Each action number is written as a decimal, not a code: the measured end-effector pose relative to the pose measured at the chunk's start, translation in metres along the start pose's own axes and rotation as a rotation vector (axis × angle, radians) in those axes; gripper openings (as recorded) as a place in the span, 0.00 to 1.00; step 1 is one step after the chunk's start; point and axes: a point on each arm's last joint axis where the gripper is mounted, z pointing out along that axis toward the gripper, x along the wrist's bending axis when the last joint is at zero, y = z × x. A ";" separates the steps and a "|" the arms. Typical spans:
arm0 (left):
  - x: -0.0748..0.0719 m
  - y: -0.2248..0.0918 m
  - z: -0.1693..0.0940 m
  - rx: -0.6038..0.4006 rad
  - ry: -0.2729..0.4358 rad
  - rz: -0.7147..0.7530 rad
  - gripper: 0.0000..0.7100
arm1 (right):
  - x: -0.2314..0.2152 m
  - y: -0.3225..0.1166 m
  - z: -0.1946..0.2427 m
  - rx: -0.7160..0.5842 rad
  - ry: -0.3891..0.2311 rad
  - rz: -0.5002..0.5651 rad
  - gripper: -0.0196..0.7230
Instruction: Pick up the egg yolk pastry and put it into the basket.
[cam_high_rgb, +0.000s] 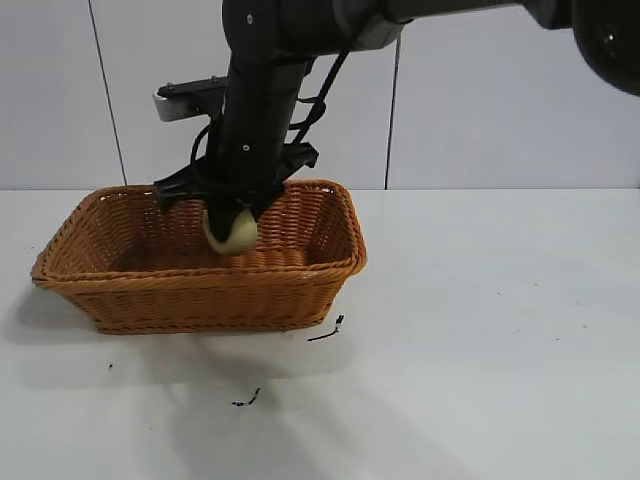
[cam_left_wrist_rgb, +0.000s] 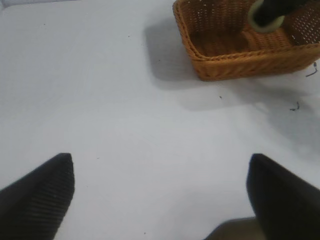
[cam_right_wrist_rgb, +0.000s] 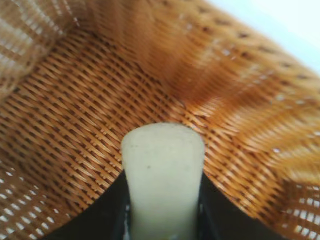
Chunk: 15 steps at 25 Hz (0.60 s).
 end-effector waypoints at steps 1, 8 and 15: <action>0.000 0.000 0.000 0.000 0.000 0.000 0.98 | 0.000 0.001 0.000 -0.007 0.000 0.000 0.49; 0.000 0.000 0.000 0.000 0.000 0.000 0.98 | 0.000 0.015 -0.018 -0.044 0.003 0.005 0.94; 0.000 0.000 0.000 0.000 0.000 0.000 0.98 | -0.003 0.035 -0.055 -0.088 -0.002 0.017 0.96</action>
